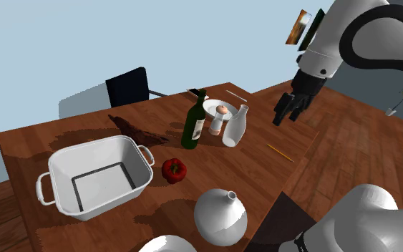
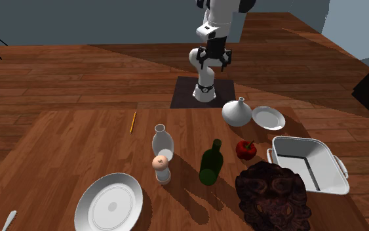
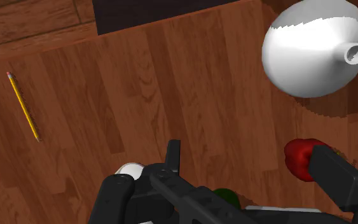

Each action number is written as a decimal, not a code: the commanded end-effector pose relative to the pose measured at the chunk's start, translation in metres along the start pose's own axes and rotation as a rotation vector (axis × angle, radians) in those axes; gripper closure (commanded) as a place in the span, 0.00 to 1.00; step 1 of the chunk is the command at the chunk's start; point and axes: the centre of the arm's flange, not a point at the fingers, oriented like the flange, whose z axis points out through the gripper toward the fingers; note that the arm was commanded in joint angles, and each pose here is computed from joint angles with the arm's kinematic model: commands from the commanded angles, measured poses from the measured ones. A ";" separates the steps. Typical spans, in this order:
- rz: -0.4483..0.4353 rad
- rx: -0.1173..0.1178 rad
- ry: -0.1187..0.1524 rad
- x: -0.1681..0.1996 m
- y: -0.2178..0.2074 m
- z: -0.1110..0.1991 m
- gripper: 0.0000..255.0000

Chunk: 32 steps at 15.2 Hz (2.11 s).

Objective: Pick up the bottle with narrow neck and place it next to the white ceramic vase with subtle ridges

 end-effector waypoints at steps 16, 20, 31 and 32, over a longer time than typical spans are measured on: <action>0.005 0.006 0.035 0.150 0.099 0.074 0.00; 0.007 0.007 0.044 0.190 0.125 0.093 0.00; 0.010 0.011 0.063 0.273 0.179 0.141 0.00; 0.010 0.011 0.063 0.274 0.179 0.147 0.00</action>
